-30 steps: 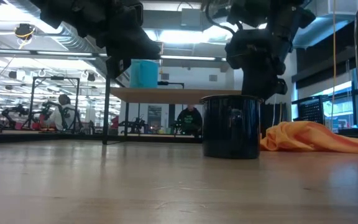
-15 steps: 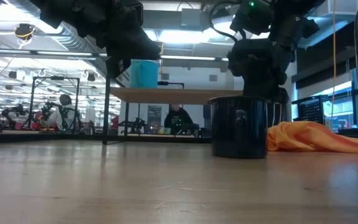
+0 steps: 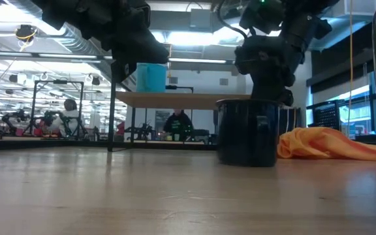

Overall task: Stack small to large cups/mugs on shelf
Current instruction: Put the black mug on the shelf

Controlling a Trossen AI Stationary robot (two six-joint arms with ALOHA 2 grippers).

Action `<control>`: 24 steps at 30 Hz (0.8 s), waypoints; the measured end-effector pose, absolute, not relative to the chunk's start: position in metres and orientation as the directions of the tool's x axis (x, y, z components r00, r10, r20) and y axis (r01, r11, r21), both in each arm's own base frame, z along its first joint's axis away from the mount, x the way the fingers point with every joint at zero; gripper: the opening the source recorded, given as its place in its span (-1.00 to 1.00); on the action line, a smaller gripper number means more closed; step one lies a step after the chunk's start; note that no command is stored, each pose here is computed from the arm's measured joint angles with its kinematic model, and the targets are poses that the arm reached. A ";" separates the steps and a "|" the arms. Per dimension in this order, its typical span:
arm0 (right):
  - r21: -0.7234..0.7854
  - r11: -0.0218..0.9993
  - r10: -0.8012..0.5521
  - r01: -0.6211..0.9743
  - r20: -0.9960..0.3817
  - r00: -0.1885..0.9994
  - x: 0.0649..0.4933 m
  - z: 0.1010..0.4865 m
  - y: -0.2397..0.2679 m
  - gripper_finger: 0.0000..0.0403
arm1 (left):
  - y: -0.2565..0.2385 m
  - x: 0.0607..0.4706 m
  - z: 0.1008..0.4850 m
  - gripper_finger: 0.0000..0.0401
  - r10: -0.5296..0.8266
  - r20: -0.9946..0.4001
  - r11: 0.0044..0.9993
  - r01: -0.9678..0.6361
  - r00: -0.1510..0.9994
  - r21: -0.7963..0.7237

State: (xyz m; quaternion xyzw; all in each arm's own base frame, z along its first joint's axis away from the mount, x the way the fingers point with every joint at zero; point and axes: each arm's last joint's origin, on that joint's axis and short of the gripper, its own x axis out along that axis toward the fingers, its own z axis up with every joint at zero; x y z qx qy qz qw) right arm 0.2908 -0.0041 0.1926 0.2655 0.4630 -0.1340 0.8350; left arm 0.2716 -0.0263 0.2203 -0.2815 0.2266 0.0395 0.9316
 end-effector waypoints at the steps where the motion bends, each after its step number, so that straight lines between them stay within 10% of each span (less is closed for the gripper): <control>1: 0.323 0.822 0.025 0.469 -0.843 0.537 0.291 0.193 -0.005 -0.84 | -0.026 0.272 0.220 -0.79 -0.054 -0.444 0.838 -0.201 0.894 -0.507; 24: 0.077 0.917 -0.187 0.391 -0.783 0.593 0.314 0.350 -0.064 -0.89 | -0.026 0.272 0.220 -0.79 -0.047 -0.444 0.837 -0.207 0.895 -0.506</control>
